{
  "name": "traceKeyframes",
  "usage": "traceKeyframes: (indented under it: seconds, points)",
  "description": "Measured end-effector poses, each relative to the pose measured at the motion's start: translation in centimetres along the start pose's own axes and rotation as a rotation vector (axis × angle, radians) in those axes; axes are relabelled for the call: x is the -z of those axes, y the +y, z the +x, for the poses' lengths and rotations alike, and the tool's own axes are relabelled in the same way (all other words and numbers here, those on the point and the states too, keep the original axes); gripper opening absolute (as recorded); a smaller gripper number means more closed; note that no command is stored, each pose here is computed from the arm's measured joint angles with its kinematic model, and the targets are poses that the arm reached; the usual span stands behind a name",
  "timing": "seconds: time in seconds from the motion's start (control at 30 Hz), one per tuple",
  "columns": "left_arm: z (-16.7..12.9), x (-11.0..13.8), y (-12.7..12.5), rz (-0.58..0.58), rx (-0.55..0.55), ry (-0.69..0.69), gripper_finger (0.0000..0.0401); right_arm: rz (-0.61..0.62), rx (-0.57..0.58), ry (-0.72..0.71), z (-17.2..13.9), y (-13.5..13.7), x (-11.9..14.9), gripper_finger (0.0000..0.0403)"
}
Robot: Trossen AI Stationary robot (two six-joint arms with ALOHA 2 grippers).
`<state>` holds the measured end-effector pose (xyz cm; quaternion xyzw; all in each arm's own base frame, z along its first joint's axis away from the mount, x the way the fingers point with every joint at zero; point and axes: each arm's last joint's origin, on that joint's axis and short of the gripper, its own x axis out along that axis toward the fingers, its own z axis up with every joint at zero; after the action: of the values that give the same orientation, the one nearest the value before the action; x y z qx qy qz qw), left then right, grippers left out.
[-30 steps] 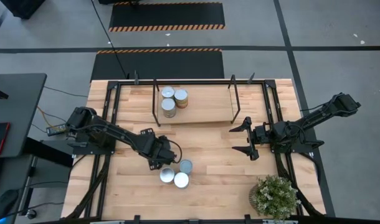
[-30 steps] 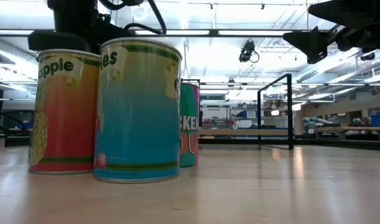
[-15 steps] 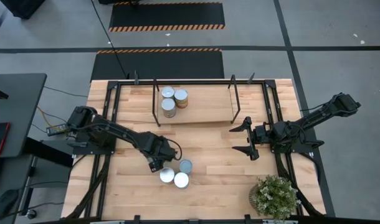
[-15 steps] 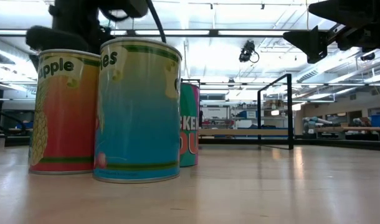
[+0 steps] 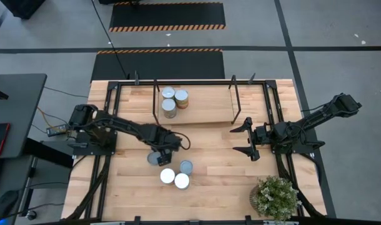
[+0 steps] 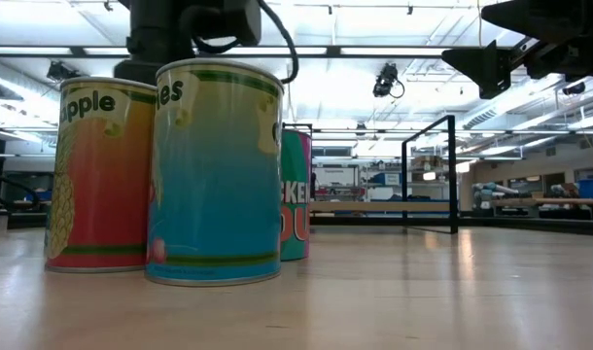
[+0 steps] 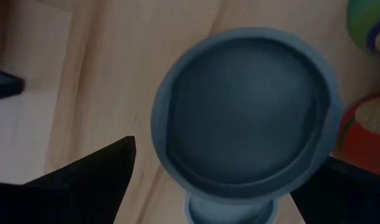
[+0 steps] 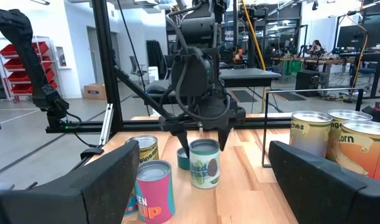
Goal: Pick and place cans onto a shelf
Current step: Put the canned mixed vegetables on the shelf
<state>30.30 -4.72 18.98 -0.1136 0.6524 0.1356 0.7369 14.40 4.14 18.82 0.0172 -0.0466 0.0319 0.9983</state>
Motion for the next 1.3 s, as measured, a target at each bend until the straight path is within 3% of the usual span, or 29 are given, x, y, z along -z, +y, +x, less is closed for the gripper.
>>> traceKeyframes:
  seconds: [0.27, 0.77, 1.07, 1.3]
  points:
    - [0.1, -0.7, -0.3, -0.008, 0.029, -0.065, 0.0379, -0.004, 0.0, 0.0, 0.0, 0.0, 0.0, 0.0364]
    - [0.0, -1.5, -0.1, -0.053, 0.054, -0.122, 0.0294, -0.001, 0.0, -0.001, 0.0, 0.0, 0.0, 0.0364]
    - [-0.1, -3.0, 1.1, -0.111, 0.088, -0.188, 0.0296, -0.007, 0.021, -0.001, 0.0, -0.1, 0.0, 0.0364]
    - [-3.3, -6.0, 2.1, -0.142, 0.134, -0.309, 0.0297, -0.004, 0.022, -0.015, 0.0, -0.1, -0.2, 0.0364]
